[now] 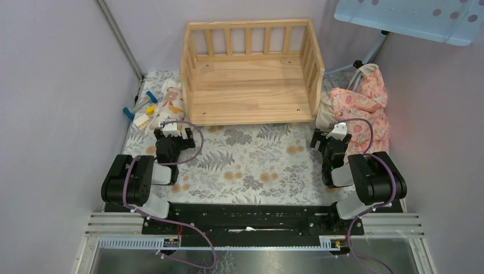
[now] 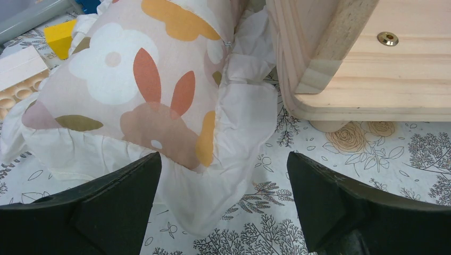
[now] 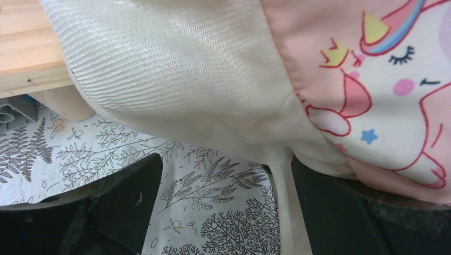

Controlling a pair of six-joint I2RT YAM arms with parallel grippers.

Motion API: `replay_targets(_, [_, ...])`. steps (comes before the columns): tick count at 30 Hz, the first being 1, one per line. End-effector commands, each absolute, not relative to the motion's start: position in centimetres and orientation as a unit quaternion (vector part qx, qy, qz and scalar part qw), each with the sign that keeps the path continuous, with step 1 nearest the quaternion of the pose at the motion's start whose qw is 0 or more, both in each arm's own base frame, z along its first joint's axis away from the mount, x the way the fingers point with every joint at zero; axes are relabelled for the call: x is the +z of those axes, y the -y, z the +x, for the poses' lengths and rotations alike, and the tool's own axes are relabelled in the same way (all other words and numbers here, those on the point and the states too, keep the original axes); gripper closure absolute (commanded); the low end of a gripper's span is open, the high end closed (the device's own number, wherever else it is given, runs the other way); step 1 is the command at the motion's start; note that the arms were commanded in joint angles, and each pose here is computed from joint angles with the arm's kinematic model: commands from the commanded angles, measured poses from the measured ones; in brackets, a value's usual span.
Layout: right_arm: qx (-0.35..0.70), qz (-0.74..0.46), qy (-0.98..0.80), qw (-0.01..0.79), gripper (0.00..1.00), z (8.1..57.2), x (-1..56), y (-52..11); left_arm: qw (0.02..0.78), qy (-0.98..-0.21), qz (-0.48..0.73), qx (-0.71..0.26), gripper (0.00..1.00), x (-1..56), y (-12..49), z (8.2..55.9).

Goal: Set up the pet bed
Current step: Pick up the mattress at the center of the board.

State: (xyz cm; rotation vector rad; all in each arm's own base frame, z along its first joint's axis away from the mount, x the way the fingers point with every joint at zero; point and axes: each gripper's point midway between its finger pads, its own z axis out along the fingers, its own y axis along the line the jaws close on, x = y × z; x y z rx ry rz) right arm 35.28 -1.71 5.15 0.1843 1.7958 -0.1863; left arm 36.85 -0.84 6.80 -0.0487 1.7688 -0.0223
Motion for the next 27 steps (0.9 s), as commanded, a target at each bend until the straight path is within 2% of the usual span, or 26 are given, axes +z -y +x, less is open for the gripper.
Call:
replay_targets(1, [-0.085, 0.093, -0.749, 0.65, 0.02, 36.5, 7.6, 2.2, 0.673, -0.74, -0.023, -0.012, 0.01, 9.7, 0.9, 38.2])
replay_targets(22, [-0.073, 0.085, -0.741, 0.662, 0.02, 36.0, 7.9, 1.7, 0.686, -0.728, -0.004, -0.002, 0.01, 10.7, 1.7, 37.5])
replay_targets(27, [-0.072, 0.088, -0.728, 0.676, 0.02, 35.1, 9.4, 1.9, 0.698, -0.715, -0.003, 0.042, 0.01, 12.5, 2.3, 36.0])
